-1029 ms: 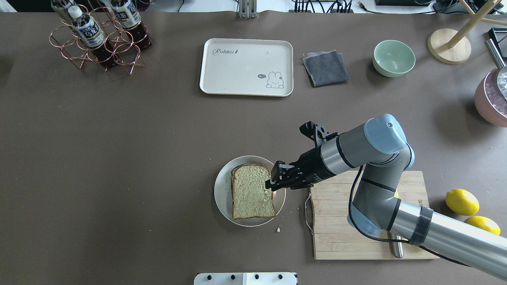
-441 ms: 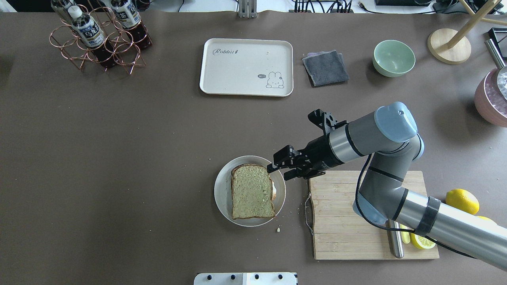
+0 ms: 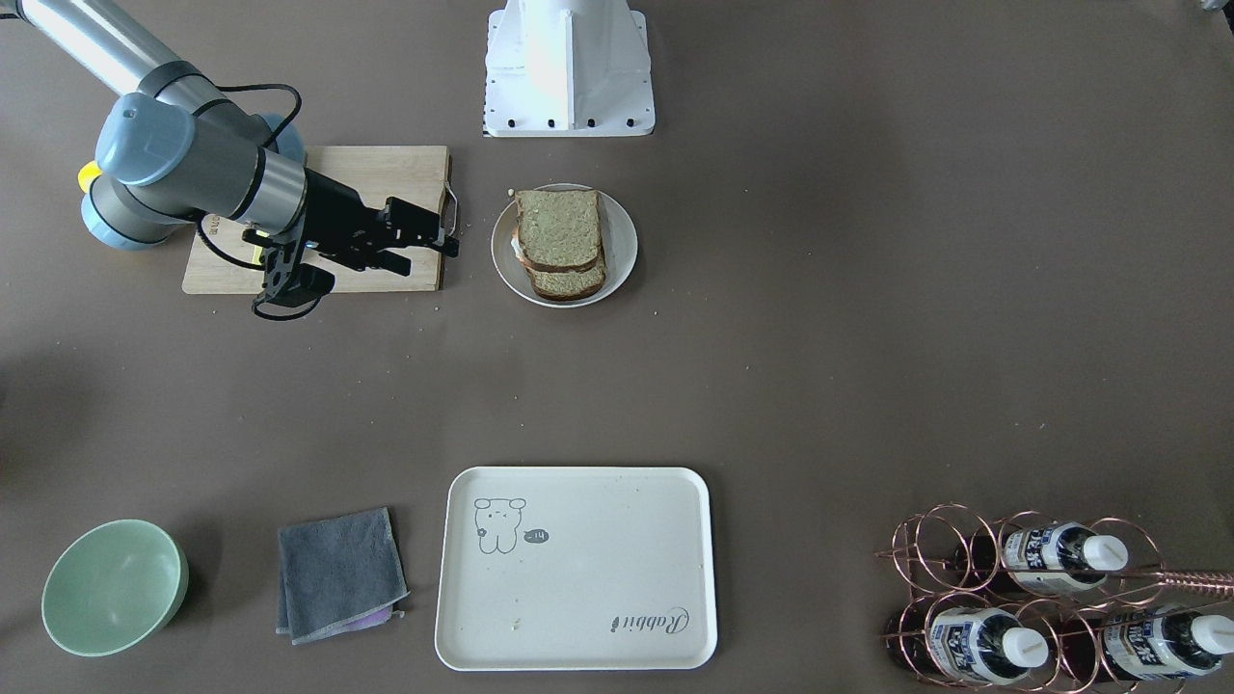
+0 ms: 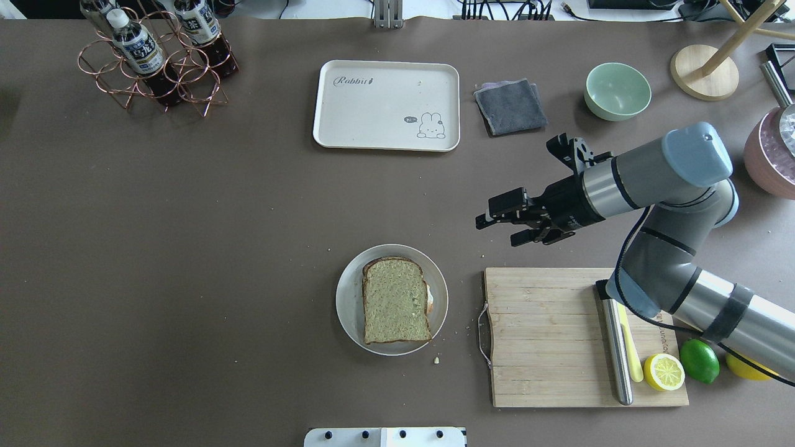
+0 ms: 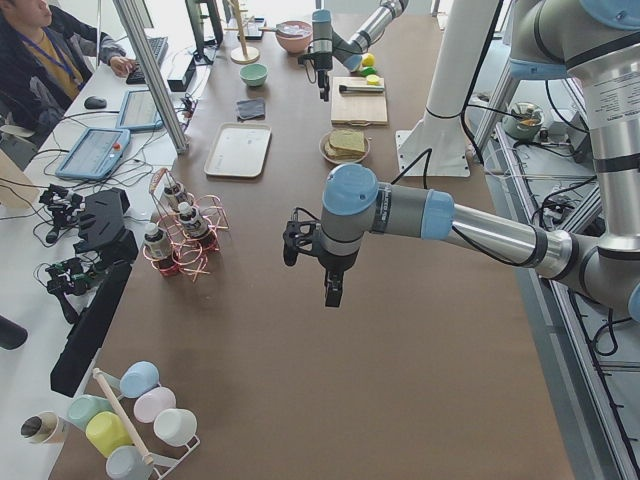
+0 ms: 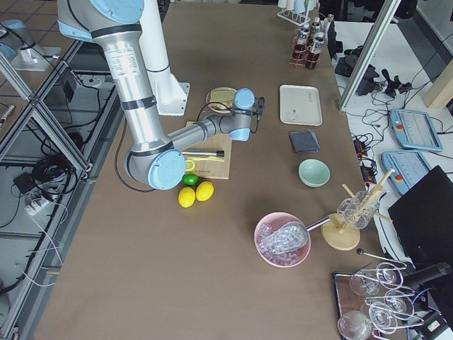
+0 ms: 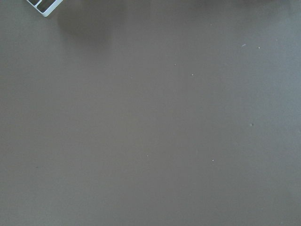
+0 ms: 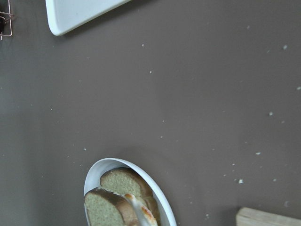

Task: Make sandwich and place on tray

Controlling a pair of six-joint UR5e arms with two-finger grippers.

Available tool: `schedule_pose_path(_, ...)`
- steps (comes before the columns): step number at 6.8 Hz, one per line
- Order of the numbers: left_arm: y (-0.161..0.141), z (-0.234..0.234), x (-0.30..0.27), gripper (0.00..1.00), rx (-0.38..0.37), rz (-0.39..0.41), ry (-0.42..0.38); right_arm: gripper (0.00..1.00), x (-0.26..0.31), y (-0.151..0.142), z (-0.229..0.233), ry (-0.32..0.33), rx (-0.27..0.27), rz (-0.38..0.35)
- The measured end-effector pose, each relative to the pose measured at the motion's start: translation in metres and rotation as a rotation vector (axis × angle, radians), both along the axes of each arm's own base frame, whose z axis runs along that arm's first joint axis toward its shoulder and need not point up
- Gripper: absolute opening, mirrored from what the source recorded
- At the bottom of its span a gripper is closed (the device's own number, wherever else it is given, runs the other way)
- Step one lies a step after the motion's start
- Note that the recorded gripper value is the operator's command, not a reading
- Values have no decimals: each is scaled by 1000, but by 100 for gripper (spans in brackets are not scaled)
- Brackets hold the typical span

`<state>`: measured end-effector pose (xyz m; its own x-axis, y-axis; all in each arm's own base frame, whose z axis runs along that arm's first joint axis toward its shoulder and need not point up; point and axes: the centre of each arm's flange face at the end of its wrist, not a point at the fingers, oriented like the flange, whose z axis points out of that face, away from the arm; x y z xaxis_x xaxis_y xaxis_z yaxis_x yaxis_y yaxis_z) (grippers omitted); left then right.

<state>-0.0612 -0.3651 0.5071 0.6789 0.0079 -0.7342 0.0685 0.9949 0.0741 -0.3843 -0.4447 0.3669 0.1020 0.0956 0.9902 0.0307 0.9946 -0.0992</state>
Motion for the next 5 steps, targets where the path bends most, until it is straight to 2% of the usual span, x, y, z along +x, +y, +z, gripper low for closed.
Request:
schedule_pose_path(2, -13, -34, 37, 98, -14, 15, 20, 100, 67, -21, 54, 77, 107, 1)
schedule_pose_path(5, -26, -70, 81, 98, -13, 61, 66, 100, 153, -25, 129, 177, 241, 66)
